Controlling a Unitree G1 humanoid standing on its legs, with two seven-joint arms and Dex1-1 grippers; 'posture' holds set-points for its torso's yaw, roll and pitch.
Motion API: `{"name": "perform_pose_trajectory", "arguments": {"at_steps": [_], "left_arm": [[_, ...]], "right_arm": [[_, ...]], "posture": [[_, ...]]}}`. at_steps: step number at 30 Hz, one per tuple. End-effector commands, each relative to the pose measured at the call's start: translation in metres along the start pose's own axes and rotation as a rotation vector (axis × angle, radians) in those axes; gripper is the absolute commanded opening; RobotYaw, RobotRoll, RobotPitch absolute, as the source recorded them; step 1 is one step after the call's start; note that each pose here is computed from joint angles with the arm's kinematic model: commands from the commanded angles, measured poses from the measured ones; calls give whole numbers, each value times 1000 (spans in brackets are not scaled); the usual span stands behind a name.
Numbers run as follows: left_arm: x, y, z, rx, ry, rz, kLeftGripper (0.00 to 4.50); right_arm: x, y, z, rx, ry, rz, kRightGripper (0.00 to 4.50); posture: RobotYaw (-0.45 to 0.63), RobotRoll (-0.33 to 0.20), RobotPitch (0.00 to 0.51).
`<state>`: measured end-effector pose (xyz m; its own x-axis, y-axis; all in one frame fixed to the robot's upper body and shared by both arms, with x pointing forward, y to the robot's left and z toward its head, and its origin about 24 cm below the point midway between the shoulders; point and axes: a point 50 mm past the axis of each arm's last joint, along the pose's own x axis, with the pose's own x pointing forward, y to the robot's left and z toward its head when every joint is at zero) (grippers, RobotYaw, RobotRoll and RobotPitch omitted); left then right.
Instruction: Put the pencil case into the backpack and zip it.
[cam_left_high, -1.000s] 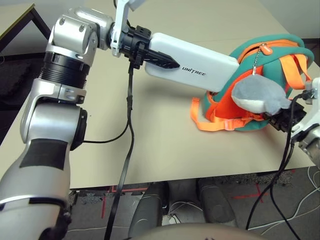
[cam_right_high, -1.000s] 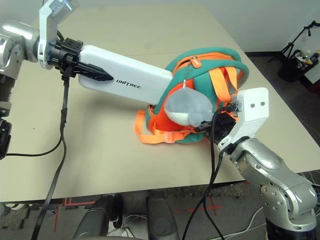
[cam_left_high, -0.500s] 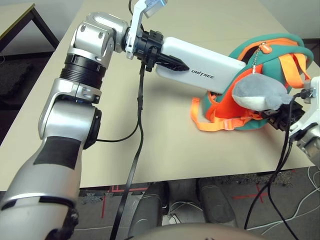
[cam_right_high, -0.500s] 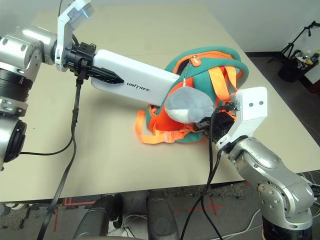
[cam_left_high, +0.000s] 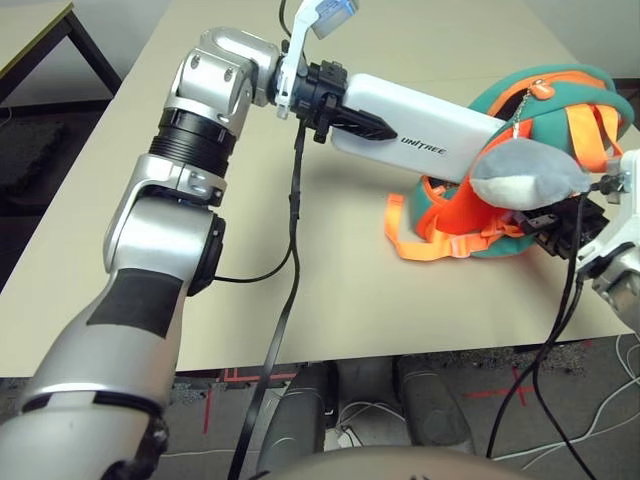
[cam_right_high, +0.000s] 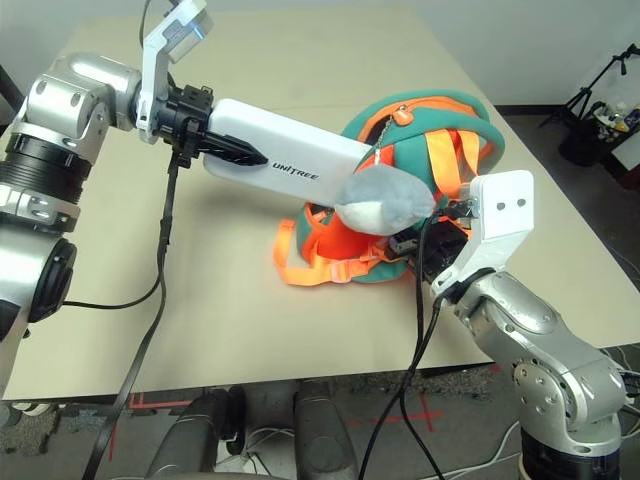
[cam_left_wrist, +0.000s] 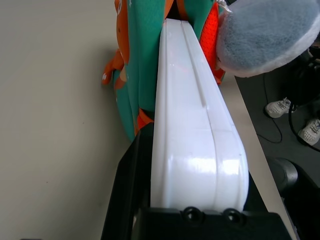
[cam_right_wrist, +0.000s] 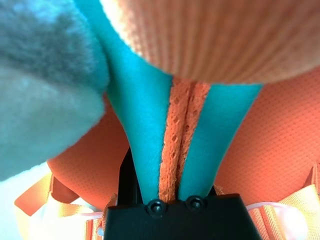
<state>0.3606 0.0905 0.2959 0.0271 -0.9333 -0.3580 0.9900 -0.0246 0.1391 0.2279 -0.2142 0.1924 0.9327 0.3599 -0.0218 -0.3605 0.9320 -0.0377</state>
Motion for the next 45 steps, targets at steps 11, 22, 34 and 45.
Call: {"name": "perform_pose_trajectory", "arguments": {"at_steps": [11,22,34,45], "left_arm": [[-23,2,35,124,-11,96,1436],[-12,2,32,143,12,54,1436],[36,2,21,99,-1,-38,1435],[75,3,2,56,28,-64,1435]], "right_arm": [[4,8,-7,12,31,52,160],[7,9,-8,17,26,57,160],[8,13,-9,24,16,55,160],[9,16,-9,31,12,55,160]], "posture": [[-171,0,167],[-164,0,161],[-188,0,168],[-203,0,175]]}}
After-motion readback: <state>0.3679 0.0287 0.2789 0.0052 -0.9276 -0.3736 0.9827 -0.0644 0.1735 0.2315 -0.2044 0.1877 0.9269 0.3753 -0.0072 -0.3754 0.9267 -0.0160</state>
